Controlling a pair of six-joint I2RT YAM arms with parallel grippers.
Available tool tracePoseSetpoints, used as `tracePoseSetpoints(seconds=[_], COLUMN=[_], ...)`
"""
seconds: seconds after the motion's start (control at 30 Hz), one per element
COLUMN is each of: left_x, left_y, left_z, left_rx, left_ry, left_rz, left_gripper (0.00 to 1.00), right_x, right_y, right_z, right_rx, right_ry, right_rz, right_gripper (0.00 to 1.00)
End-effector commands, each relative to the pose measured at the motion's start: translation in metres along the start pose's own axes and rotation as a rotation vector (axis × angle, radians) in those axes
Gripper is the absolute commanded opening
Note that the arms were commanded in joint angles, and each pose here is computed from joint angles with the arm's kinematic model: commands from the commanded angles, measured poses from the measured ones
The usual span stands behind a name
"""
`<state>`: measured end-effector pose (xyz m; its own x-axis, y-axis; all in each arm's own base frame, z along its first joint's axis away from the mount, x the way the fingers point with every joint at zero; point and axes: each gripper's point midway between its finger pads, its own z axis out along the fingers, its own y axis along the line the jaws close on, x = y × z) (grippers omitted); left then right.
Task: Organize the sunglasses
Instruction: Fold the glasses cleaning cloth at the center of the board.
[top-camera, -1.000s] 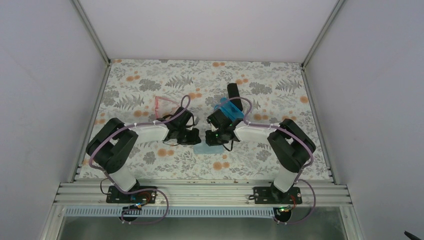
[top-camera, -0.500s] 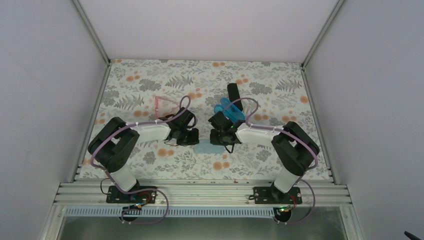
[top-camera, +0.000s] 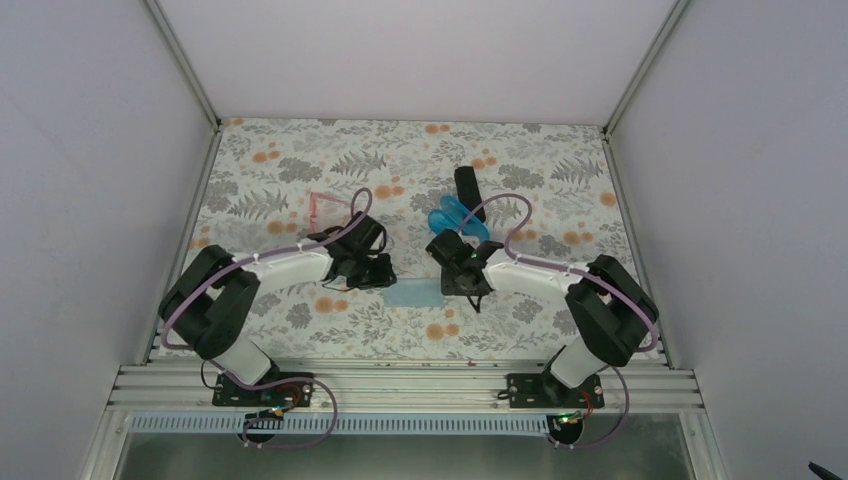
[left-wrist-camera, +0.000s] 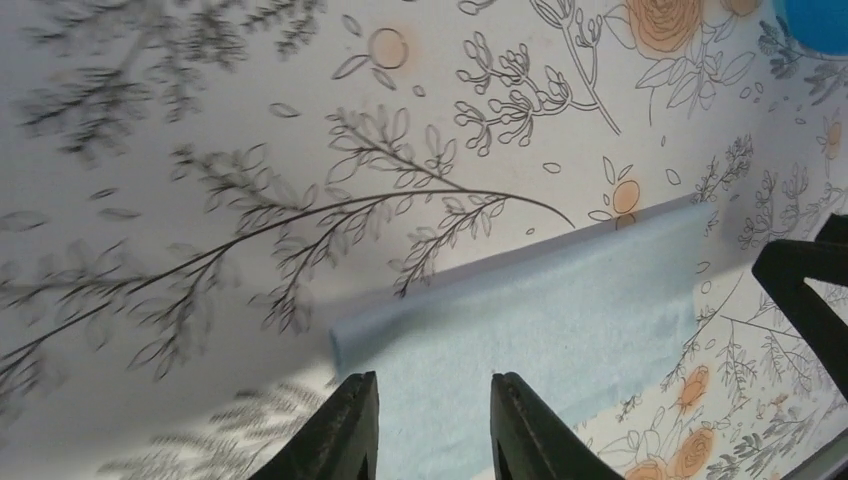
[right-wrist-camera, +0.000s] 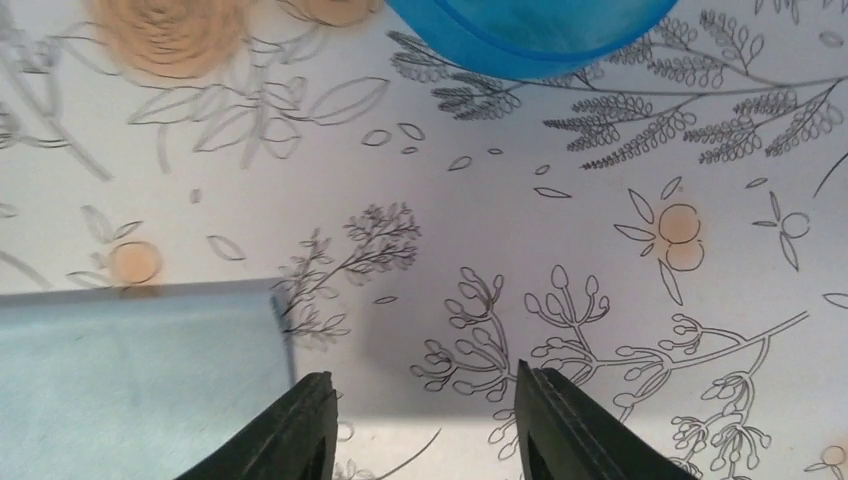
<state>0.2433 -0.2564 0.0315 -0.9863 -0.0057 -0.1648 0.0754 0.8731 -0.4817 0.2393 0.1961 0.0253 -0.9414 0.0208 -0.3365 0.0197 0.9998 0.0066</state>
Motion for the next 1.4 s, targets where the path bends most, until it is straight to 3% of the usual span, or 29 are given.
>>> tracePoseSetpoints(seconds=[0.0,0.2,0.4,1.03,1.37], left_x=[0.004,0.027,0.027,0.034,0.018], left_y=[0.019,0.025,0.019,0.029,0.018], left_z=[-0.022,-0.015,-0.008,0.012,0.010], left_rx=[-0.123,-0.102,-0.083,-0.122,-0.105], left_ry=[-0.025,0.019,0.032,0.085,0.045], left_rz=[-0.082,-0.129,-0.114,-0.130,-0.081], left_gripper=[0.31,0.37,0.36,0.07,0.02], right_x=[-0.004,0.013,0.017,0.031,0.028], right_y=[0.013,0.035,0.044,0.050,0.056], right_z=[-0.017,-0.008,0.004,0.021,0.015], right_rx=[-0.041,-0.081,-0.071,-0.091,-0.139], right_ry=[-0.026,0.027,0.051,0.104,0.086], right_rz=[-0.036,-0.089,-0.105,-0.100,-0.057], right_gripper=[0.50,0.50,0.40,0.05,0.04])
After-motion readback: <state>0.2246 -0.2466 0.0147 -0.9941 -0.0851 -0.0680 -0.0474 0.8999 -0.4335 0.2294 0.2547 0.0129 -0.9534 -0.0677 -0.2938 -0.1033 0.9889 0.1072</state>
